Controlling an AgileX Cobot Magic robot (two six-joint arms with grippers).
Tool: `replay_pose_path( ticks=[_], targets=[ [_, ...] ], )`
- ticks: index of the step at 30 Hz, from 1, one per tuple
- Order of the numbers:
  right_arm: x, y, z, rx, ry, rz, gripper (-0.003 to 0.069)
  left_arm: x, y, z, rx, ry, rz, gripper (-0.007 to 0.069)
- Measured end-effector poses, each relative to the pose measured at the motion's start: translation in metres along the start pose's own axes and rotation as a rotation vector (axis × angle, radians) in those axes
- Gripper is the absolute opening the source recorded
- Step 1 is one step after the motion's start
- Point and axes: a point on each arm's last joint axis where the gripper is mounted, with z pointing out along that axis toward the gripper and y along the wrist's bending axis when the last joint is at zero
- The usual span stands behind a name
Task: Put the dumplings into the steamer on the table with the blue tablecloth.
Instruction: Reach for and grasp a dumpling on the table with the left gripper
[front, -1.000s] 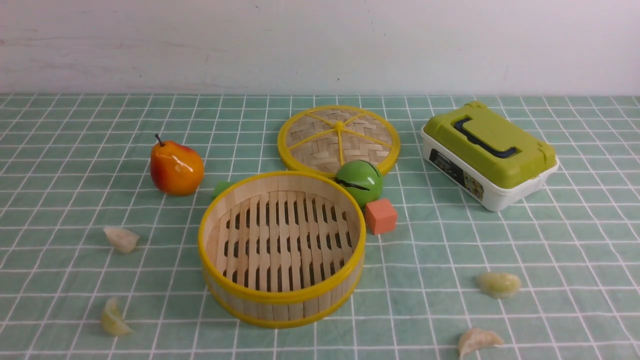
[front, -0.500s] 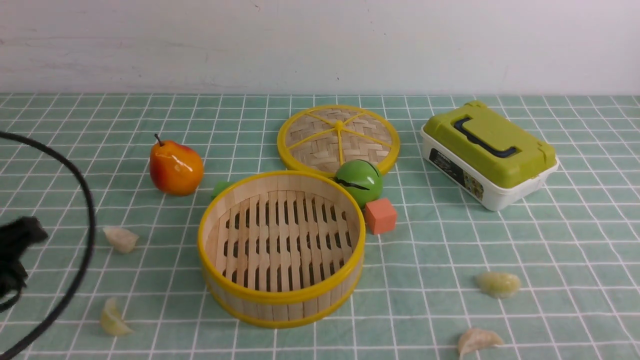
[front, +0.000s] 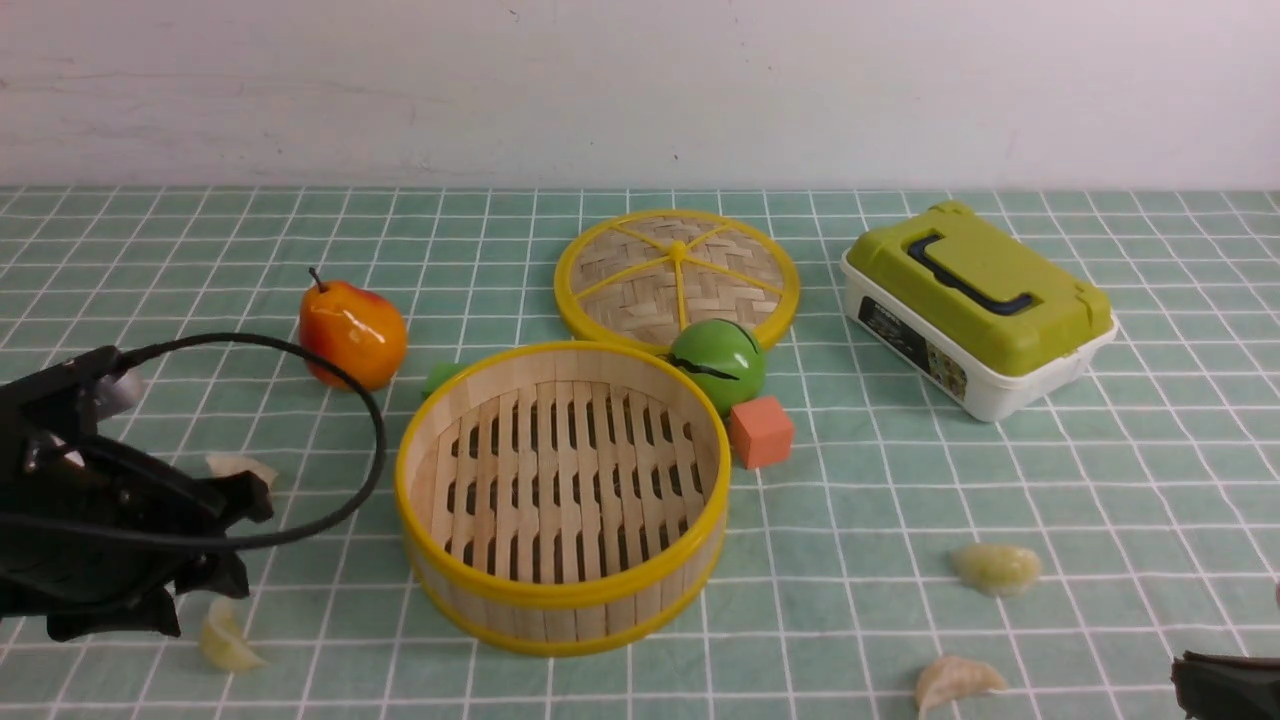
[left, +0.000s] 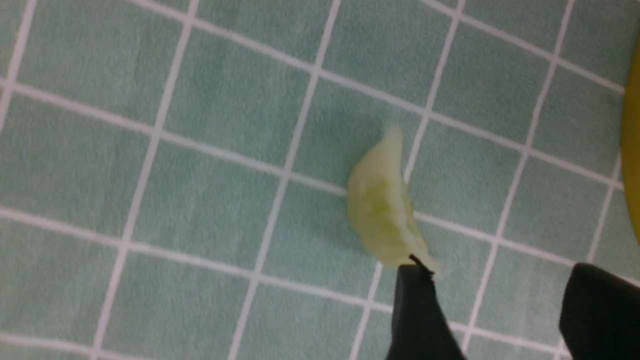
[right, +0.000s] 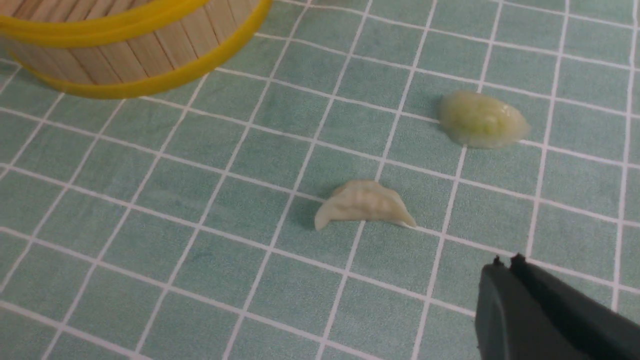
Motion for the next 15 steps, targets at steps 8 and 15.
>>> replay_pose_path(
  ticks=[8, 15],
  targets=[
    [0.0, 0.001, 0.0, -0.012, -0.004, 0.029, 0.0005, -0.006, 0.006, 0.046, -0.079, 0.11, 0.039, 0.0347],
    [-0.001, 0.001, 0.0, -0.013, -0.006, 0.03, 0.0012, -0.007, 0.007, 0.056, -0.099, 0.158, 0.045, 0.0182]
  ],
)
